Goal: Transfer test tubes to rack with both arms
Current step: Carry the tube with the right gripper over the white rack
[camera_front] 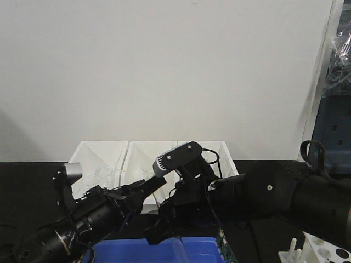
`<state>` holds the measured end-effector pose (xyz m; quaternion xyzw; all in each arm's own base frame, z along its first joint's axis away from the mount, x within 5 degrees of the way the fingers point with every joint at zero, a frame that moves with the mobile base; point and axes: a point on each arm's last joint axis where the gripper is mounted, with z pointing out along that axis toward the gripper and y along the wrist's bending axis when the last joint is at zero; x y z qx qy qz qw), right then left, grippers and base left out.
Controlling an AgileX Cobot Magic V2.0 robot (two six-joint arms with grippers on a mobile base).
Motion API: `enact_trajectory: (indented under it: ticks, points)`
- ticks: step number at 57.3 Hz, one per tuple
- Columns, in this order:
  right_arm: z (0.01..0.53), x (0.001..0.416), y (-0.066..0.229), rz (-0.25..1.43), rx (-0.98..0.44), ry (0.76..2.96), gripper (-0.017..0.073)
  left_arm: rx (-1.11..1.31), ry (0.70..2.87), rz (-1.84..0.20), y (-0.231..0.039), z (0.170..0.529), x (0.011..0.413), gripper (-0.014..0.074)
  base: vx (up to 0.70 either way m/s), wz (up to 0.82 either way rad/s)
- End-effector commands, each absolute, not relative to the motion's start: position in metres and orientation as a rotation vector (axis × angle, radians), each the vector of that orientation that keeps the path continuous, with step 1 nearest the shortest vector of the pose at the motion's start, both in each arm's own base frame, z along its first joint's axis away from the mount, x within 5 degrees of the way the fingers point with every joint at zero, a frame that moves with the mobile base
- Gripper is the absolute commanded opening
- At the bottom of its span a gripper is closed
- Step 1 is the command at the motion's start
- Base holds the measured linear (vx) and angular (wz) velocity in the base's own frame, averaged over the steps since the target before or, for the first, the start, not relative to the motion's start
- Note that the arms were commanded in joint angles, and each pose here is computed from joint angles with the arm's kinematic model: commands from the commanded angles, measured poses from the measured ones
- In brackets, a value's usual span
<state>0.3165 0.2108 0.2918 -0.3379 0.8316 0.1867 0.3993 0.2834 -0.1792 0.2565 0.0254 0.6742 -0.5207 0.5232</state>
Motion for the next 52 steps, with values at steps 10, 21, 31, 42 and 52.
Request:
enact_trajectory:
  ticks: [10,21,31,42,52]
  points:
    - [0.333,0.338,0.162,0.393,-0.617,2.000,-0.0010,0.070,1.338,-1.275,-0.159,0.302,0.284,0.0543,0.00,0.00]
    - [0.387,0.325,0.094,0.263,-0.416,1.856,-0.0010,0.156,1.355,-0.990,-0.138,0.326,0.276,0.0543,0.00,0.00]
    - [0.411,0.276,0.035,0.048,-0.242,1.678,-0.0009,0.208,1.391,-0.778,-0.121,0.350,0.256,0.0543,0.00,0.00]
    - [0.374,0.223,0.011,-0.096,-0.134,1.598,-0.0008,0.215,1.385,-0.711,-0.112,0.367,0.240,0.0543,0.00,0.00]
    - [0.334,0.197,-0.002,-0.179,-0.011,1.552,-0.0008,0.210,1.387,-0.703,-0.110,0.370,0.236,0.0543,0.00,0.00]
